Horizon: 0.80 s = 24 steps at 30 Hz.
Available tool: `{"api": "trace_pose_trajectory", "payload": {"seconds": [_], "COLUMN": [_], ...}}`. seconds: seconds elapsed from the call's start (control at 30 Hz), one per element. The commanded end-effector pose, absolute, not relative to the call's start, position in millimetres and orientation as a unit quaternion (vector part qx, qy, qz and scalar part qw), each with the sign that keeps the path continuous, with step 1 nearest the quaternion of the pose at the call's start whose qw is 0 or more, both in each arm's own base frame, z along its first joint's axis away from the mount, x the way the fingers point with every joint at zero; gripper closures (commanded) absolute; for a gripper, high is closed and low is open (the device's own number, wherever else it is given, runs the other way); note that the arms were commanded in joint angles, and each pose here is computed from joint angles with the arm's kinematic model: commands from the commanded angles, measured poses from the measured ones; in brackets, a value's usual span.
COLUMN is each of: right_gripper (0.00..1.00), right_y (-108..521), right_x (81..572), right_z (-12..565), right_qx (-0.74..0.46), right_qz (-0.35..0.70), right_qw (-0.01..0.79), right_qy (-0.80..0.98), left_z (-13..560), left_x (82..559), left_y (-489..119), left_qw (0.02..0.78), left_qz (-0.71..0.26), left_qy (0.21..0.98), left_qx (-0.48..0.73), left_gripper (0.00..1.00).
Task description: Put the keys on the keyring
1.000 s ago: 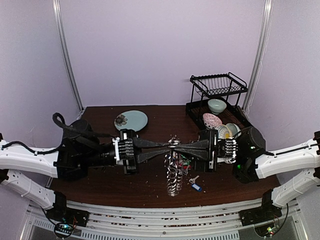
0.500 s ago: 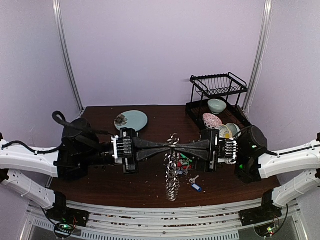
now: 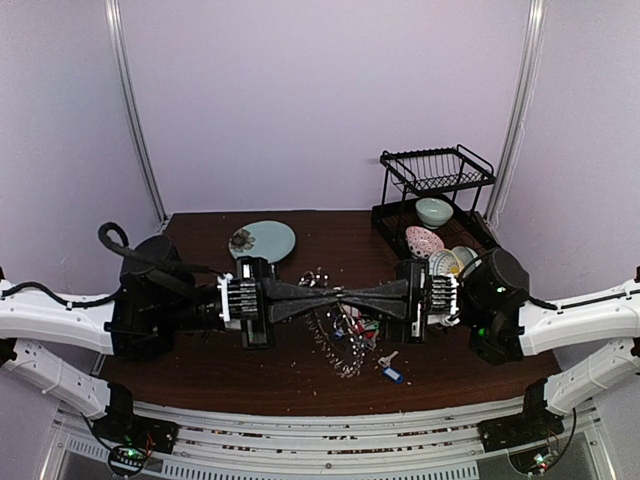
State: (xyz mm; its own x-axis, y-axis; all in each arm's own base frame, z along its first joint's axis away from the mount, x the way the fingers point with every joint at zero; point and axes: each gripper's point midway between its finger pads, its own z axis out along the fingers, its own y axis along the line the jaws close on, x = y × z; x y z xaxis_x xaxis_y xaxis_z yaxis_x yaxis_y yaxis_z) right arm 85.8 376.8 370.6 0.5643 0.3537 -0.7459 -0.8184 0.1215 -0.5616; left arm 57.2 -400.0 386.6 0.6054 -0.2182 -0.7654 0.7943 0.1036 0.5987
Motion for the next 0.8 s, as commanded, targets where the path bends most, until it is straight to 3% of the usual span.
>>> {"api": "trace_pose_trajectory", "payload": {"seconds": [0.0, 0.1, 0.3, 0.4, 0.47, 0.53, 0.77], "right_gripper": [1.00, 1.00, 1.00, 1.00, 1.00, 1.00, 1.00], "right_y": [371.3, 369.8, 369.7, 368.7, 369.1, 369.5, 368.8], "right_x": [91.3, 89.4, 87.7, 86.9, 85.8, 85.6, 85.1], "right_z": [389.9, 392.1, 392.0, 394.6, 394.0, 393.6, 395.6], "right_qx": [-0.504, -0.504, -0.505, -0.502, -0.505, -0.505, -0.504], "right_qz": [0.397, 0.397, 0.401, 0.404, 0.405, 0.407, 0.409], "right_qw": [0.734, 0.735, 0.734, 0.734, 0.732, 0.731, 0.731], "right_qy": [0.224, 0.219, 0.215, 0.214, 0.213, 0.213, 0.212], "left_z": [385.7, 381.8, 376.9, 367.8, 364.6, 366.1, 362.1], "left_x": [65.9, 79.5, 83.1, 80.7, 79.1, 78.5, 80.8], "left_y": [-395.7, -391.2, -390.9, -391.1, -390.6, -390.9, -391.0], "left_qw": [0.703, 0.707, 0.696, 0.684, 0.681, 0.681, 0.677], "left_qz": [-0.344, -0.326, -0.324, -0.324, -0.324, -0.327, -0.321], "left_qy": [0.282, 0.320, 0.341, 0.343, 0.341, 0.341, 0.349], "left_qx": [0.554, 0.540, 0.543, 0.556, 0.561, 0.560, 0.562], "left_gripper": [0.90, 0.84, 0.83, 0.73, 0.78, 0.93, 0.87]}}
